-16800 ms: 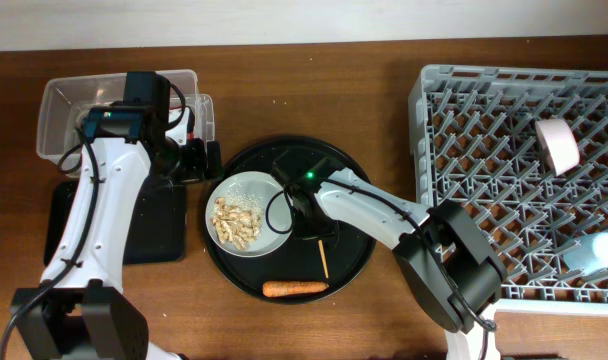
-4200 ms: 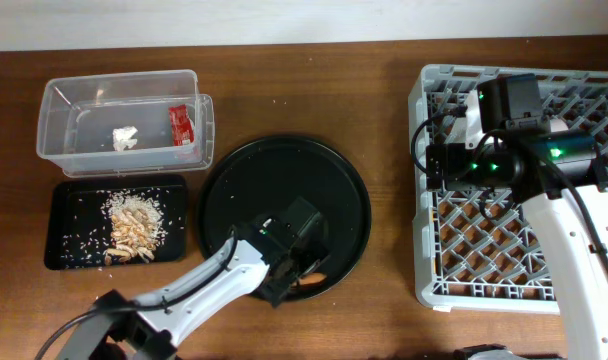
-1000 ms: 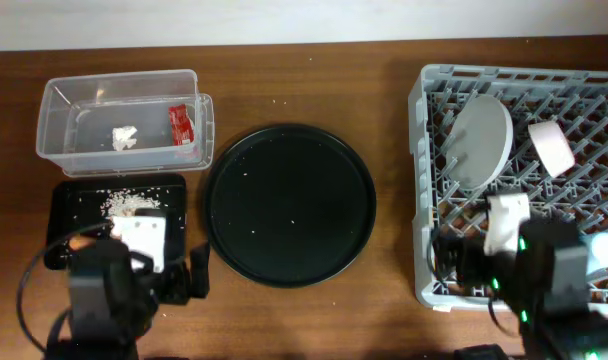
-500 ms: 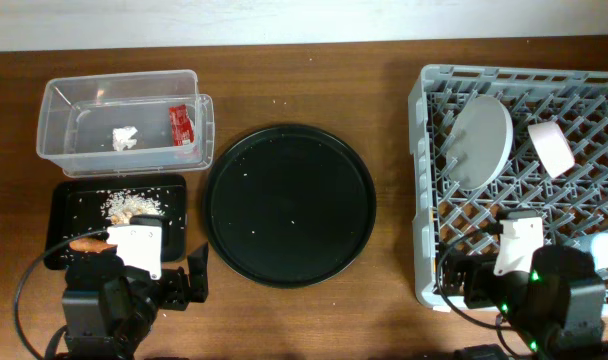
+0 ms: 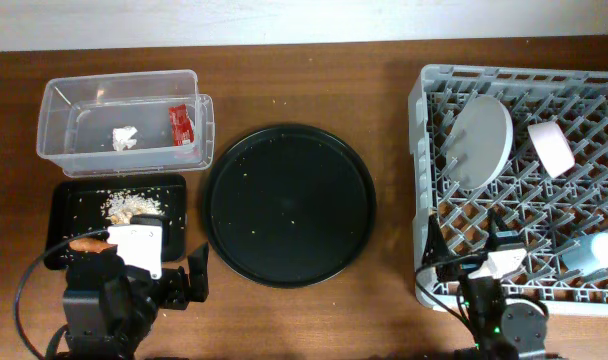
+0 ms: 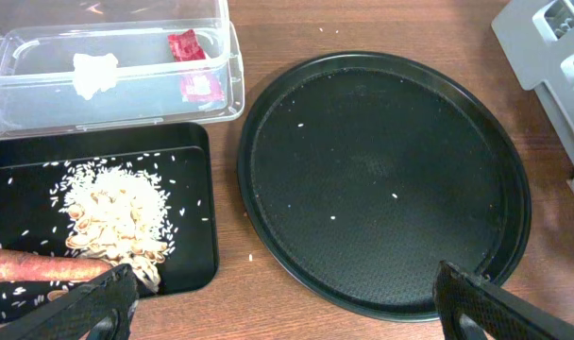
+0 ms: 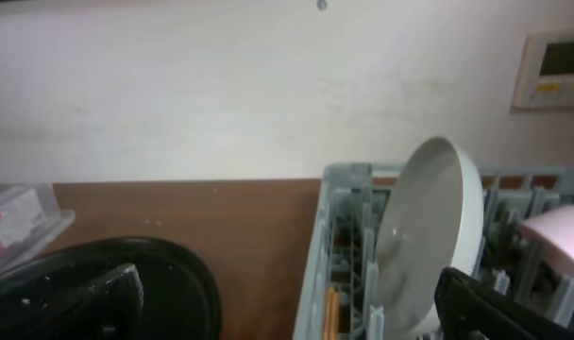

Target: Sort waste into correct bins and load items into the dishwasher rack

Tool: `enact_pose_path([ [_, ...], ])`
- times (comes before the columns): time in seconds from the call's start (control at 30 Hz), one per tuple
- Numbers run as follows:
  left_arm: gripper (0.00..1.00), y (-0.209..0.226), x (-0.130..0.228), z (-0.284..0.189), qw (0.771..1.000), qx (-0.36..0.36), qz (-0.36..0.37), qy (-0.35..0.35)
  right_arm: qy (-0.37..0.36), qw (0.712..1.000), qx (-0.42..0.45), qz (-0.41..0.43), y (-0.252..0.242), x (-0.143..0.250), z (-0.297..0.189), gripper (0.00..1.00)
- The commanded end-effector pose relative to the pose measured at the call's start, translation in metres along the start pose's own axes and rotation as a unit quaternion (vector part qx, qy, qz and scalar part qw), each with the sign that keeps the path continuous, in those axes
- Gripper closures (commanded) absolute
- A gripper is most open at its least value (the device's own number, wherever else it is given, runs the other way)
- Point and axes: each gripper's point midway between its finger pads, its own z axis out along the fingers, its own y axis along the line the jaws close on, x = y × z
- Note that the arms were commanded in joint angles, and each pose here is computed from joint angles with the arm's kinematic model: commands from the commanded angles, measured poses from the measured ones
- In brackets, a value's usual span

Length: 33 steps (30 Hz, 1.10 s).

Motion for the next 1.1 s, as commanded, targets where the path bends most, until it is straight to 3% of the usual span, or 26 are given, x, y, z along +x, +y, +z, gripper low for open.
enact_pose_path([
  [0.0, 0.01, 0.001, 0.001, 0.001, 1.000, -0.002, 0.009, 0.000, 0.018, 0.999, 0.030, -0.001, -0.014, 0.024, 0.003, 0.02],
  [0.07, 0.01, 0.001, 0.001, 0.001, 1.000, -0.002, 0.009, 0.000, 0.046, 0.998, 0.036, -0.001, -0.018, 0.051, 0.006, 0.02],
  [0.9, 0.01, 0.001, 0.001, 0.000, 1.000, -0.002, 0.009, -0.001, 0.044, 0.998, 0.023, -0.022, -0.014, 0.050, 0.006, 0.02],
  [1.07, 0.01, 0.005, 0.017, -0.007, 1.000, -0.015, 0.011, -0.023, 0.044, 0.999, 0.023, -0.022, -0.014, 0.050, 0.006, 0.01],
])
